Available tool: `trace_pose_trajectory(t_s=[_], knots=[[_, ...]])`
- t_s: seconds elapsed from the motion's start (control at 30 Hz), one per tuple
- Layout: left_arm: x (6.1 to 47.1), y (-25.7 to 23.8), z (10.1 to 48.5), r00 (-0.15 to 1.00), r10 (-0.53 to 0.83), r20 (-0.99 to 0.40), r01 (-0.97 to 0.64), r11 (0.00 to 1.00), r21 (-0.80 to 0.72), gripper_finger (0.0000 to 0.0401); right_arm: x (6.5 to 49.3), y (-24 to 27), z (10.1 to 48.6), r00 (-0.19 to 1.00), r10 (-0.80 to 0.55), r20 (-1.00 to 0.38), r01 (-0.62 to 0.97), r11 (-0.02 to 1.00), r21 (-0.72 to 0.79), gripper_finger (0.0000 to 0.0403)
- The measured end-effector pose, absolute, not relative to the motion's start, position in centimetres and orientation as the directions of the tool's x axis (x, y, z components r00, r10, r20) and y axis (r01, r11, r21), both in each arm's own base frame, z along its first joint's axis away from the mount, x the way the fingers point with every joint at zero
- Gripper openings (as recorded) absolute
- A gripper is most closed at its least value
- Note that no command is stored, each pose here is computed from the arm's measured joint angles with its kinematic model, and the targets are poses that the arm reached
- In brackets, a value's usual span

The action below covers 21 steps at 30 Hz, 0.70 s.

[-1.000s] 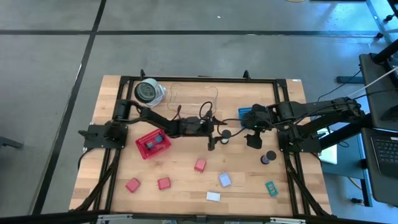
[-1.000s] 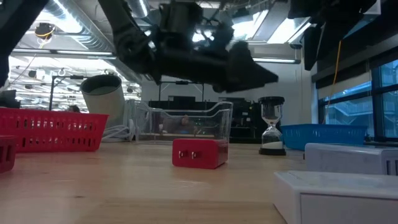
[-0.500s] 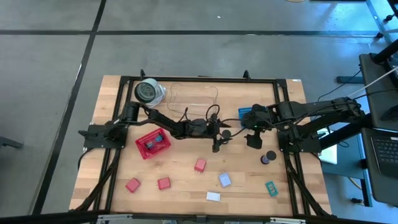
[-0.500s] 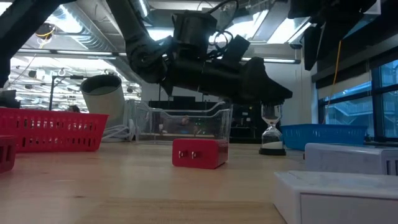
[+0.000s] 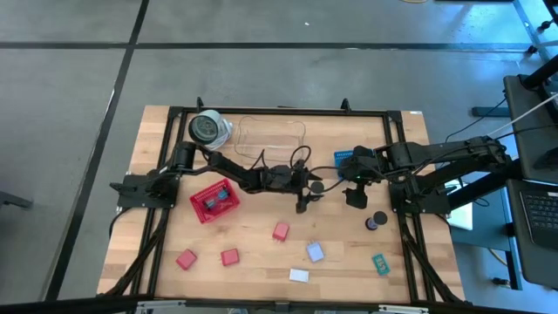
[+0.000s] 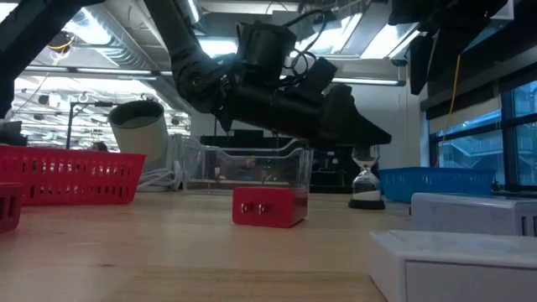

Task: Pick & Place Office items
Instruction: Put the white hourglass into the red bin

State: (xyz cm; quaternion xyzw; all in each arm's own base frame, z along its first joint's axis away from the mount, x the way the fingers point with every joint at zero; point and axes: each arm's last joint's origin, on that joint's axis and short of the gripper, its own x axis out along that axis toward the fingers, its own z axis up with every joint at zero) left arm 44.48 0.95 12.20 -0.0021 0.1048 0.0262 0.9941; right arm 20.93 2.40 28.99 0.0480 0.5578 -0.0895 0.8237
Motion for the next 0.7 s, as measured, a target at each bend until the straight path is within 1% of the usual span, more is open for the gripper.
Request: trace_pose_trajectory(t_s=[0.13,0.4,0.57,0.7], knots=[[44.5,0.8,12.2,0.977,0.025,-0.211,-0.033,0.999,-0.034,0.0271,20.9,2.4,29.0,0.364,-0.094,-0.927,0.202,0.979,-0.020,0.0347],[44.5,0.8,12.2,0.977,0.009,-0.213,-0.024,0.997,-0.069,0.0209,20.9,2.4,29.0,0.364,-0.094,-0.927,0.202,0.979,-0.020,0.0347],[44.3,0.7,13.2,0.978,-0.011,-0.208,-0.007,0.996,-0.086,0.0209,21.0,2.4,29.0,0.364,-0.094,-0.927,0.202,0.979,-0.019,0.0347],[43.5,0.8,16.0,0.968,0.005,-0.250,-0.024,0.997,-0.069,0.0218,21.0,2.4,29.0,0.364,-0.094,-0.927,0.204,0.979,-0.019,0.0347]])
